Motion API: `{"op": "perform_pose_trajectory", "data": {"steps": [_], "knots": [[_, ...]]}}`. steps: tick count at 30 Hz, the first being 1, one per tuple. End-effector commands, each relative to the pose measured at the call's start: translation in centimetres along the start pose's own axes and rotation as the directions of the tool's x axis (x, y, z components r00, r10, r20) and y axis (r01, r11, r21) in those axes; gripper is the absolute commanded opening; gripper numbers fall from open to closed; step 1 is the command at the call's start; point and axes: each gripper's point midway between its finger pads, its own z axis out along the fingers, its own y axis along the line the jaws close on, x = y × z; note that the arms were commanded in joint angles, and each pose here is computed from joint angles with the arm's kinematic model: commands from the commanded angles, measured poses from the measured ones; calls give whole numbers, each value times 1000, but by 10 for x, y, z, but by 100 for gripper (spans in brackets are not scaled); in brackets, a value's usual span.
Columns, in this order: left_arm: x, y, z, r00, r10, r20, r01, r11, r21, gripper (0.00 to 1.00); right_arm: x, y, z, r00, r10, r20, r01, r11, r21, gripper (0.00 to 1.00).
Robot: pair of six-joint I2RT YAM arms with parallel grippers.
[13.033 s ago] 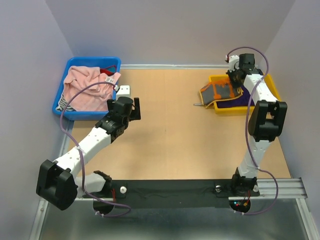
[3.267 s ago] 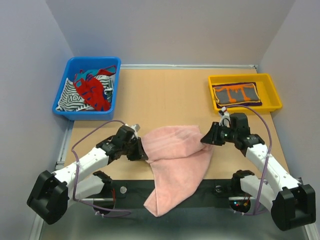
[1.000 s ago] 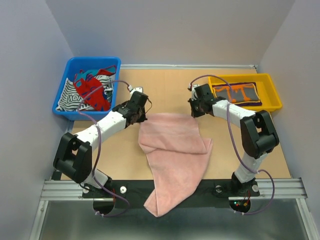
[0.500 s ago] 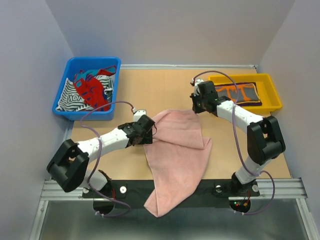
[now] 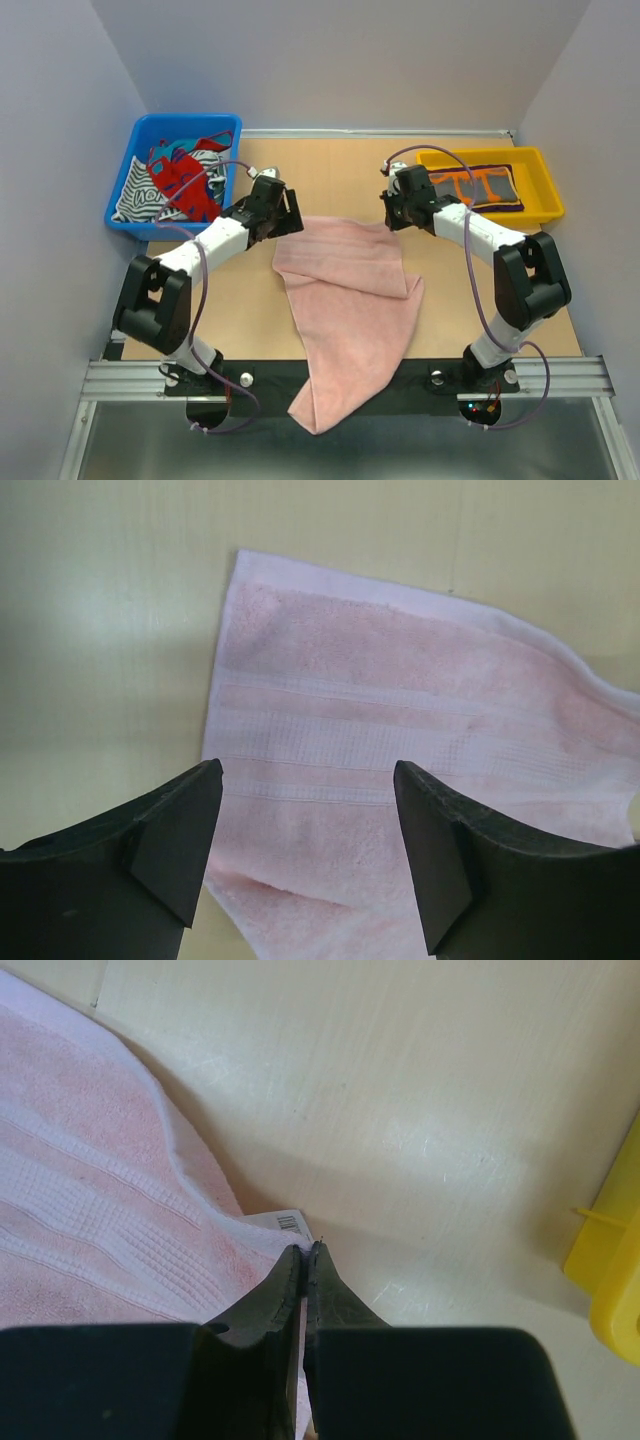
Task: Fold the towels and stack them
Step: Flatten out the crumpled towel
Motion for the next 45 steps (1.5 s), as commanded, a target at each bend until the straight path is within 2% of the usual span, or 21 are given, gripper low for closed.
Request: {"op": "perform_pose_trajectory", "data": {"steps": [1, 4, 9, 13, 20, 27, 31, 37, 42, 44, 45], "knots": [[0, 1, 17, 997, -52, -62, 56, 997, 62, 80, -19, 7, -11, 997, -17, 80, 19, 999, -29, 0], [-9, 13, 30, 992, -118, -39, 120, 992, 47, 80, -15, 8, -9, 997, -17, 71, 19, 999, -36, 1], [-17, 16, 49, 994, -105, -29, 106, 994, 16, 77, -10, 8, -6, 998, -17, 63, 19, 999, -37, 1], [-30, 27, 69, 999, -33, -6, 33, 998, -61, 67, -8, 9, -2, 998, -17, 57, 19, 999, -43, 0], [-41, 41, 88, 994, 104, -33, -108, 981, -159, 67, -8, 9, 0, 998, -17, 60, 19, 999, -45, 0], [-25, 35, 99, 966, 222, -132, -243, 955, -171, 66, -8, 10, -1, 998, -18, 66, 21, 999, -49, 0], [-18, 34, 100, 961, 230, -153, -255, 951, -176, 66, -8, 11, -2, 997, -17, 70, 20, 998, -53, 0], [1, 53, 104, 945, 234, -229, -291, 920, -263, 65, -4, 9, -3, 998, -18, 64, 21, 999, -48, 1], [29, 61, 115, 926, 218, -308, -309, 907, -287, 60, -4, 10, -1, 998, -17, 66, 20, 998, -51, 1], [36, 62, 118, 921, 211, -328, -308, 909, -280, 56, -4, 10, -1, 998, -18, 67, 22, 998, -51, 0], [42, 65, 121, 916, 205, -344, -309, 908, -281, 51, -4, 10, -1, 997, -19, 69, 23, 998, -51, 1]]}}
